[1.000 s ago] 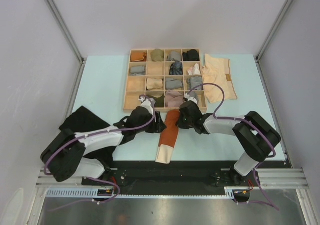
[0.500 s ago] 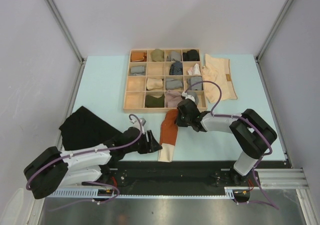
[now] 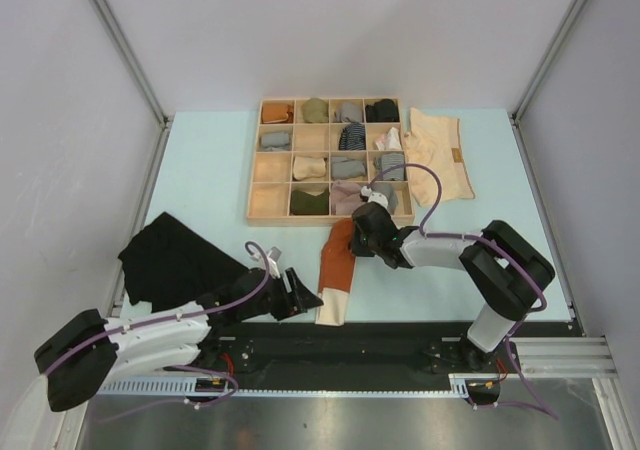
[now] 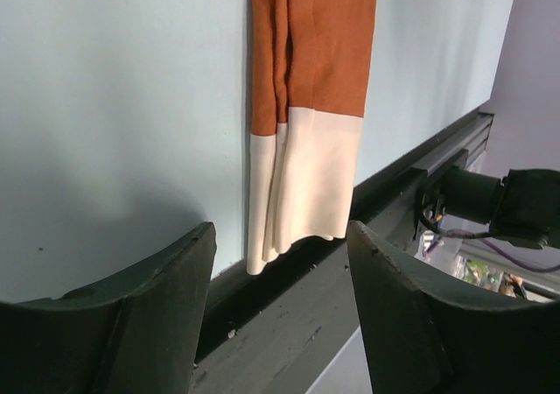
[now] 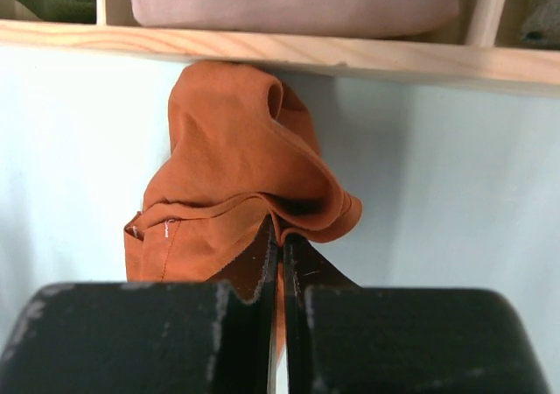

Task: Roll the underwear
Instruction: Fold the underwear at the center of the board, then roll the underwear to the center of the board.

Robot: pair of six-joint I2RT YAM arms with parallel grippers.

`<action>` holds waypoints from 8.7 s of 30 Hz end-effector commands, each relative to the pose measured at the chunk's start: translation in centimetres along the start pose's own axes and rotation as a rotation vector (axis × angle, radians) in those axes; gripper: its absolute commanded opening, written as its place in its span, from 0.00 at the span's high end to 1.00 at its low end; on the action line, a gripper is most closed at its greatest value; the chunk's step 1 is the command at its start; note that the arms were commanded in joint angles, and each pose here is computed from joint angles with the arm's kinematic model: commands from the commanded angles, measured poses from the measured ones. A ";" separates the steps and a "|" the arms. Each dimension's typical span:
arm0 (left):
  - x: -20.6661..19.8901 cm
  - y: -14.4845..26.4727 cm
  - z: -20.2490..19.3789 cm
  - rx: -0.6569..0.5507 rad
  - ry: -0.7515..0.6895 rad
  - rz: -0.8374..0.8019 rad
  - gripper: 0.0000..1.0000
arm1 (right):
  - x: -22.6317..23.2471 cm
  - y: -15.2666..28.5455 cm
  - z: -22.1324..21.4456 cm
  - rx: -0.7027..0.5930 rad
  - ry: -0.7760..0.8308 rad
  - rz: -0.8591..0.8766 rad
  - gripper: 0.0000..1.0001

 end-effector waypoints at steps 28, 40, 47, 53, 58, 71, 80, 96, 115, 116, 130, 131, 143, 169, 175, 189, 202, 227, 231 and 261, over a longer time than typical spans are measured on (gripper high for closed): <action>2.5 0.0 -3.0 0.047 0.005 0.216 0.43 | 0.6 1.6 -1.3 0.012 0.019 0.010 1.00; 3.0 0.8 -3.2 0.037 0.060 0.186 0.41 | 0.6 1.5 -1.4 0.014 0.021 0.010 1.00; 2.6 0.1 -3.2 0.040 0.073 0.141 0.39 | 0.7 1.7 -1.5 0.013 0.023 0.013 1.00; 1.8 -0.1 -2.9 0.006 0.082 0.092 0.37 | 0.5 1.9 -1.6 0.011 0.023 0.007 1.00; 1.6 -0.5 -2.9 -0.003 0.095 0.075 0.37 | 0.5 1.9 -1.6 0.010 0.020 0.008 1.00; 0.9 -1.6 -2.5 -0.049 0.097 0.061 0.56 | 0.5 1.8 -1.9 0.014 0.022 0.015 1.00; 0.2 -2.1 -2.1 -0.091 0.089 0.048 0.74 | 0.4 1.9 -1.8 0.011 0.025 0.012 1.00; -2.1 -1.6 -1.3 -0.131 0.031 -0.068 1.00 | 0.6 2.7 -1.1 0.005 0.054 0.022 0.95; -4.6 0.7 0.3 -0.069 0.052 -0.200 1.00 | 2.1 13.0 -1.4 -0.181 0.446 0.333 0.15; -4.3 0.9 0.0 -0.040 0.056 -0.199 1.00 | 2.6 13.2 -1.9 -0.188 0.478 0.349 0.13; -2.1 2.3 -0.3 -0.036 0.143 -0.202 1.00 | 9.4 15.2 -8.0 -0.325 0.696 0.353 0.06; -2.2 2.3 -0.4 -0.032 0.142 -0.204 1.00 | 9.6 15.2 -8.4 -0.333 0.714 0.338 0.06; -2.5 2.6 -0.2 -0.033 0.157 -0.225 1.00 | 13.2 14.0 -12.5 -0.414 0.881 0.004 0.07; -2.1 2.6 -0.3 -0.027 0.175 -0.225 1.00 | 11.9 12.3 -13.5 -0.430 0.926 -0.062 0.92; -1.6 2.8 0.1 -0.075 0.165 -0.180 0.62 | 10.7 11.7 -12.3 -0.359 0.826 0.065 0.99; -0.3 3.8 1.9 -0.290 0.031 -0.057 0.28 | 8.6 9.5 -9.3 -0.161 0.661 0.276 1.00; -1.3 2.9 2.2 -0.250 -0.299 -0.115 0.33 | 6.6 6.2 -8.1 0.058 0.529 0.274 1.00; -1.7 -0.4 3.3 -0.272 -0.431 -0.086 0.40 | 4.7 4.4 -7.8 0.153 0.480 0.269 1.00; -1.7 -1.0 3.2 -0.242 -0.430 -0.082 0.43 | 4.7 4.5 -7.7 0.153 0.474 0.269 1.00; -0.1 -3.2 3.2 -0.164 -0.359 0.123 0.59 | 6.2 11.5 -4.9 -0.147 0.663 0.313 0.35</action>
Point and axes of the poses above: each gripper's point midway between its finger pads, its own y axis back along the fingers, its own x axis along the line the jaws close on, z = x × y, the point moved 10 cm from there along y, back along the fingers, and after that the axes turned 8 degrees about y, right-handed, at the moved point
